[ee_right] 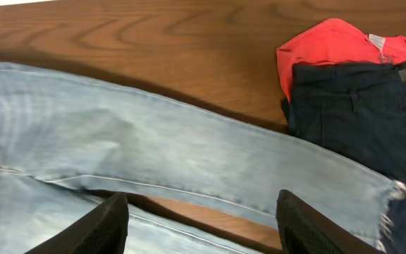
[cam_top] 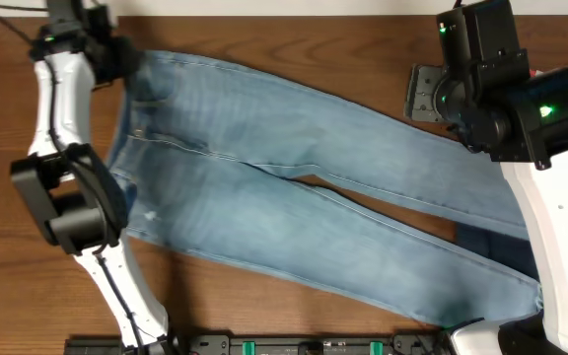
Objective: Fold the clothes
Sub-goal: 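Pull the waistband left with the left gripper to spread the jeans flat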
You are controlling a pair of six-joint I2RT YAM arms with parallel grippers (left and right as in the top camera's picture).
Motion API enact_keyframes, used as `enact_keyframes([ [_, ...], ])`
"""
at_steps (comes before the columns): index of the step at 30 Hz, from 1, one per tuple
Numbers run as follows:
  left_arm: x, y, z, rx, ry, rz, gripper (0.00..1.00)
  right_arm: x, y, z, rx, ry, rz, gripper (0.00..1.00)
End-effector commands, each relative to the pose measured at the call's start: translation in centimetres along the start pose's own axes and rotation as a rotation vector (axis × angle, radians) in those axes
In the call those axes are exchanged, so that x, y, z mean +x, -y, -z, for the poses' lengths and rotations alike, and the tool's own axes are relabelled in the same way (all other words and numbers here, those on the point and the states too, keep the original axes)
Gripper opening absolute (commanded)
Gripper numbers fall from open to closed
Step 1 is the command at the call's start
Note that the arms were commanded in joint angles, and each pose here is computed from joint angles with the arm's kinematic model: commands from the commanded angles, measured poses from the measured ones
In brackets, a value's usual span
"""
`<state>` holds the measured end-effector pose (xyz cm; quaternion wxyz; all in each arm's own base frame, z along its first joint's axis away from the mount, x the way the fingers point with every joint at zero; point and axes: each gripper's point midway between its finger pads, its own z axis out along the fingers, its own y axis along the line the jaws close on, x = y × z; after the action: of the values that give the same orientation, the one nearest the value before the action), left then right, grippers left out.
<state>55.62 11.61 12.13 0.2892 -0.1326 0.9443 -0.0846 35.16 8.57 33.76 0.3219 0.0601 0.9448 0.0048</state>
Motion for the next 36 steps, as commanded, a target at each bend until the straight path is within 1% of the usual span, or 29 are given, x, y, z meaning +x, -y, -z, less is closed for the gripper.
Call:
enact_keyframes([
  [1, -1.8, -4.6, 2.5, -0.116, 0.061, 0.062, 0.06, -0.2, 0.5, -0.3, 0.025, 0.002, -0.018, 0.65],
  [4, -1.9, -9.4, 4.0, -0.176, 0.083, 0.148, 0.06, -0.2, 0.5, -0.3, 0.025, 0.002, -0.018, 0.66],
  [9, -2.0, -15.3, 7.0, -0.237, 0.128, 0.259, 0.06, -0.3, 0.6, -0.3, 0.027, 0.003, -0.02, 0.66],
  [14, -2.0, -18.7, 10.2, -0.28, 0.169, 0.313, 0.06, -0.4, 0.6, -0.4, 0.026, 0.006, -0.022, 0.68],
  [15, -2.1, -19.1, 10.7, -0.285, 0.178, 0.318, 0.07, -0.4, 0.6, -0.4, 0.026, 0.006, -0.022, 0.68],
  [16, -2.2, -19.4, 11.4, -0.291, 0.19, 0.322, 0.13, -0.4, 0.6, -0.4, 0.026, 0.007, -0.022, 0.68],
  [17, -2.3, -19.6, 11.9, -0.295, 0.199, 0.325, 0.32, -0.4, 0.6, -0.4, 0.026, 0.007, -0.022, 0.69],
  [18, -2.5, -19.8, 12.6, -0.299, 0.211, 0.327, 0.43, -0.4, 0.6, -0.4, 0.026, 0.007, -0.022, 0.69],
  [19, -2.6, -19.9, 13.2, -0.303, 0.221, 0.329, 0.48, -0.4, 0.6, -0.4, 0.026, 0.007, -0.022, 0.69],
  [22, -2.9, -19.8, 14.6, -0.308, 0.24, 0.329, 0.58, -0.4, 0.8, -0.4, 0.034, 0.01, -0.023, 0.71],
  [25, -3.0, -19.2, 15.7, -0.307, 0.246, 0.327, 0.61, -0.6, 1.3, -0.4, 0.055, 0.017, -0.028, 0.75],
  [27, -2.7, -18.5, 16.3, -0.303, 0.234, 0.326, 0.62, -0.7, 1.8, -0.7, 0.068, 0.013, -0.038, 0.75],
  [29, -2.1, -17.3, 16.7, -0.273, 0.207, 0.325, 0.62, -0.6, 2.5, -1.3, 0.088, -0.007, -0.088, 0.76],
  [32, -0.7, -14.3, 17.5, -0.193, 0.139, 0.303, 0.62, 0.4, 3.3, -3.2, 0.111, -0.088, -0.126, 0.77],
  [36, 1.3, -11.8, 19.8, -0.178, 0.075, 0.31, 0.62, 1.6, 3.7, -5.0, 0.101, -0.19, -0.139, 0.74],
])
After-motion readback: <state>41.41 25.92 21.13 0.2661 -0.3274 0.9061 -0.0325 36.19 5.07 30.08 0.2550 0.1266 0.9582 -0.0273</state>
